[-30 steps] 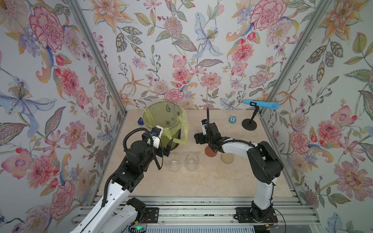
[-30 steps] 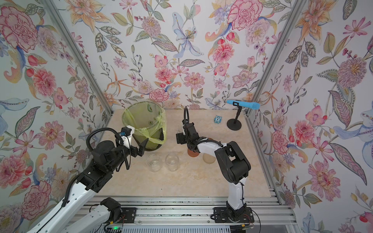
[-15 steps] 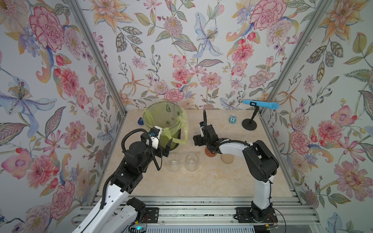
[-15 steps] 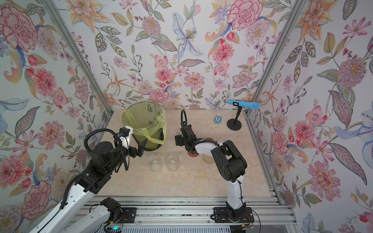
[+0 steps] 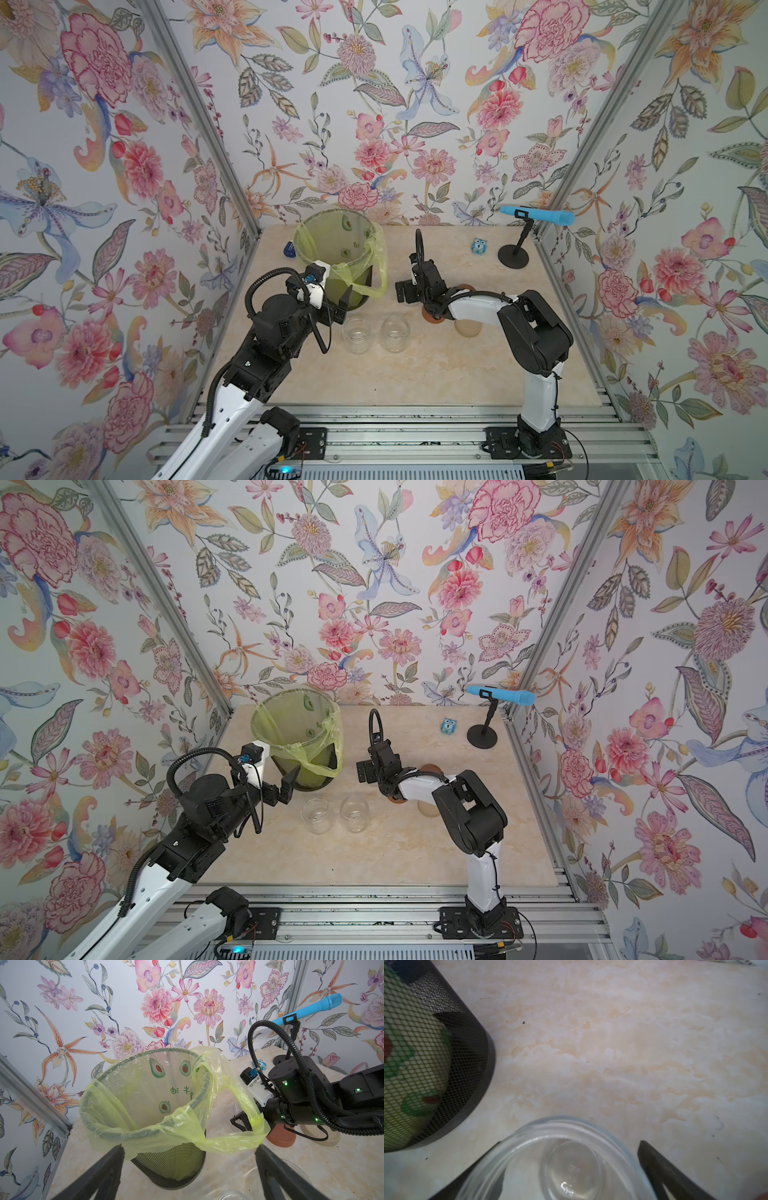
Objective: Empty moldy rice from jars
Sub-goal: Place the jar at the center of the board, then reset both arms
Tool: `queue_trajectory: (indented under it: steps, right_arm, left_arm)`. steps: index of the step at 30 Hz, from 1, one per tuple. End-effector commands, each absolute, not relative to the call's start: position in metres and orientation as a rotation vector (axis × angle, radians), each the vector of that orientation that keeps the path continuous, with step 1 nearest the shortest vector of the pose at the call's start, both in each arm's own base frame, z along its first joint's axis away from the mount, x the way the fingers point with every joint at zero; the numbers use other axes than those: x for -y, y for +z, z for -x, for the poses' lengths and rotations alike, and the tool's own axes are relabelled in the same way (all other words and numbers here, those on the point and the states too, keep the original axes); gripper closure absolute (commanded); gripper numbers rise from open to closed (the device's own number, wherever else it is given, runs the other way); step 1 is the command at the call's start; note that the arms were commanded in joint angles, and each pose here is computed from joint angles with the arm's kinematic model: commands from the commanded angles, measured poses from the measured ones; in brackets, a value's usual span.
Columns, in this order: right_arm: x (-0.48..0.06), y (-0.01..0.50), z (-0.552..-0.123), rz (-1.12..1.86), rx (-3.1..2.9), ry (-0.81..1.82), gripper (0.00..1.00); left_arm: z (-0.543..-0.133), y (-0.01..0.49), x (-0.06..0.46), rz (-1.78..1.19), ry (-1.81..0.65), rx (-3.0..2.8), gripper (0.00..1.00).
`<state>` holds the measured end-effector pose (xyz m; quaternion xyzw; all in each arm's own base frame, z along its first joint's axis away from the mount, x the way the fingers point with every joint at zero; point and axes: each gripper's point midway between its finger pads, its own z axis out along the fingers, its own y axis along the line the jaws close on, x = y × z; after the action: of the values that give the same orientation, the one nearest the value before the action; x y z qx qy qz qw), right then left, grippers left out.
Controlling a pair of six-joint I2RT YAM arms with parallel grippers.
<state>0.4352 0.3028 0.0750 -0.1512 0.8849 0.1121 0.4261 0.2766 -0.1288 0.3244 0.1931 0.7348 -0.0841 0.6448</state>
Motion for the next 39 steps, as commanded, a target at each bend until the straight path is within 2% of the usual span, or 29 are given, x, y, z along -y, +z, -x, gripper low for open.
queue_trajectory:
  steps: [1, 12, 24, 39]
  right_arm:
    - [-0.303, 0.102, -0.435, 0.37, -2.144, 0.269, 0.0]
    - [-0.293, 0.133, -0.429, 0.354, -2.125, 0.264, 0.0]
    - [-0.263, 0.194, -0.397, 0.31, -2.082, 0.346, 0.0]
    - [-0.1, 0.178, -0.364, 0.06, -2.076, 0.188, 0.0]
  left_arm:
    - [-0.275, 0.32, 0.127, -0.42, -0.194, -1.683, 0.0]
    - [-0.275, 0.322, 0.122, -0.419, -0.158, -1.671, 0.0]
    - [-0.282, 0.306, 0.098, -0.353, 0.007, -1.676, 0.0]
    - [-0.299, 0.217, 0.04, -0.029, 0.135, -1.749, 0.0]
